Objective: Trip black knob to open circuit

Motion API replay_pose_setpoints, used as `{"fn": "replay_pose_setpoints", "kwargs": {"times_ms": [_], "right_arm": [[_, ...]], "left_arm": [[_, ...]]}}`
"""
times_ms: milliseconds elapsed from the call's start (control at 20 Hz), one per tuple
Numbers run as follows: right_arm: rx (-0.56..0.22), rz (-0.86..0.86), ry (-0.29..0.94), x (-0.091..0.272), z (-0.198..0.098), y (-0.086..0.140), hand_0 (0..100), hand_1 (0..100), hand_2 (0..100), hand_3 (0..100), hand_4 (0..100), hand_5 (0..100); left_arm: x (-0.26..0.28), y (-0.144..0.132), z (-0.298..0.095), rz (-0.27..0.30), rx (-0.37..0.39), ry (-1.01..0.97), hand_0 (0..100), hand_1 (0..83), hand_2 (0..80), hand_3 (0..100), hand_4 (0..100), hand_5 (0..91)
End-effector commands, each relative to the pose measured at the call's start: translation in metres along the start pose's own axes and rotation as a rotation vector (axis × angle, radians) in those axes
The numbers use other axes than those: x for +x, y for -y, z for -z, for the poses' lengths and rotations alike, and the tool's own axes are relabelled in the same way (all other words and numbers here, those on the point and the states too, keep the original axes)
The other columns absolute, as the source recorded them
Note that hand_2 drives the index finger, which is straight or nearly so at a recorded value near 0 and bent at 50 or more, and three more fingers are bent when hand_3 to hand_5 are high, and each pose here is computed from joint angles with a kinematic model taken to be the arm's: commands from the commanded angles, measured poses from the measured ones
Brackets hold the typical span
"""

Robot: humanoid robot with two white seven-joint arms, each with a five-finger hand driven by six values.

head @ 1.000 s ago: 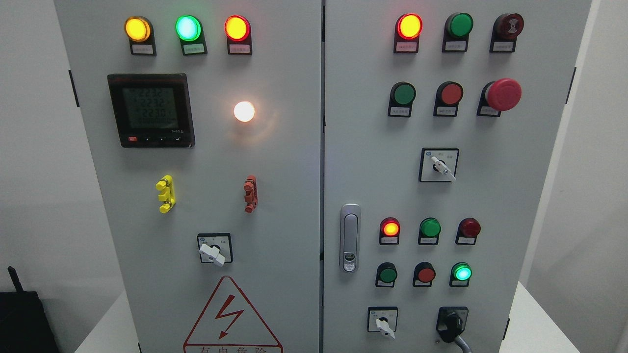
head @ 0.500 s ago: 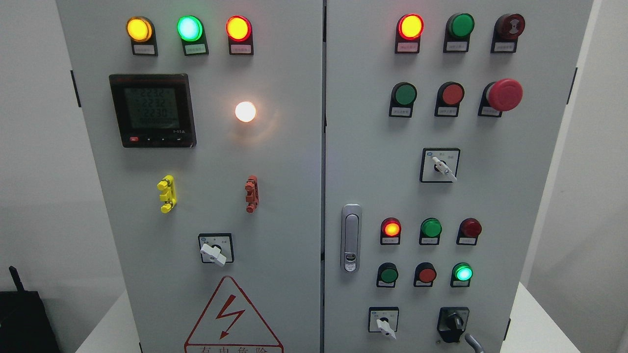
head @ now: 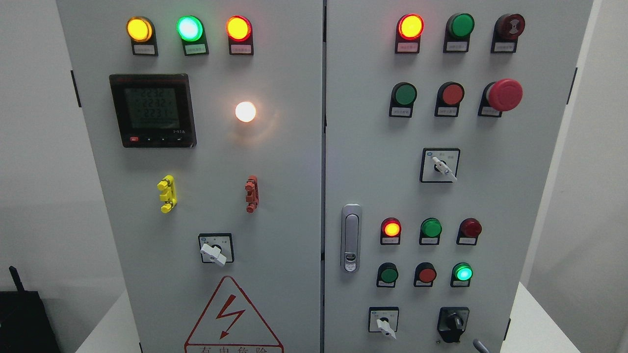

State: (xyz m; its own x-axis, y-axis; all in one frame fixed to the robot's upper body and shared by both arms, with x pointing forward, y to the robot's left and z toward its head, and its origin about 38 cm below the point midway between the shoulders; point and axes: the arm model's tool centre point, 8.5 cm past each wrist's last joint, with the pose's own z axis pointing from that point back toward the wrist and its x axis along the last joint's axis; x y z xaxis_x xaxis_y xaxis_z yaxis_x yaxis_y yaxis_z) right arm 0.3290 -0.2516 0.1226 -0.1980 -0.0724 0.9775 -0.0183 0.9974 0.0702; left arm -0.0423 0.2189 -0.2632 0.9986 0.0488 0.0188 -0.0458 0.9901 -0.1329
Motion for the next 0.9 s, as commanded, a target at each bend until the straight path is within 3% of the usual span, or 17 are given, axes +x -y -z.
{"fn": "replay_pose_setpoints", "kwargs": {"times_ms": [0,200,350,850], "right_arm": [[0.013,0.011,0.008,0.002,-0.012,-0.003,0,0,0,43,34,32],[0.027,0.010,0.023,0.005,-0.023,-0.005,0,0,0,12,6,12],[0.032,0.008,0.036,0.008,-0.030,-0.006,0,0,0,0,0,1],[0.060,0.008,0.046,0.012,-0.067,-0.012,0,0,0,0,0,0]], "left_arm": [[0.000,0.000,0.000,0.023,-0.001,-0.003,12,38.9,0.0,0,0,0.0],[0.000,0.000,0.000,0.023,-0.001,-0.004,12,38.9,0.0,0,0,0.0],[0.000,0.000,0.000,0.023,-0.001,-0.003,12,38.9,0.0,0,0,0.0],[0.000,0.000,0.000,0.023,-0.001,-0.004,12,38.9,0.0,0,0,0.0]]}}
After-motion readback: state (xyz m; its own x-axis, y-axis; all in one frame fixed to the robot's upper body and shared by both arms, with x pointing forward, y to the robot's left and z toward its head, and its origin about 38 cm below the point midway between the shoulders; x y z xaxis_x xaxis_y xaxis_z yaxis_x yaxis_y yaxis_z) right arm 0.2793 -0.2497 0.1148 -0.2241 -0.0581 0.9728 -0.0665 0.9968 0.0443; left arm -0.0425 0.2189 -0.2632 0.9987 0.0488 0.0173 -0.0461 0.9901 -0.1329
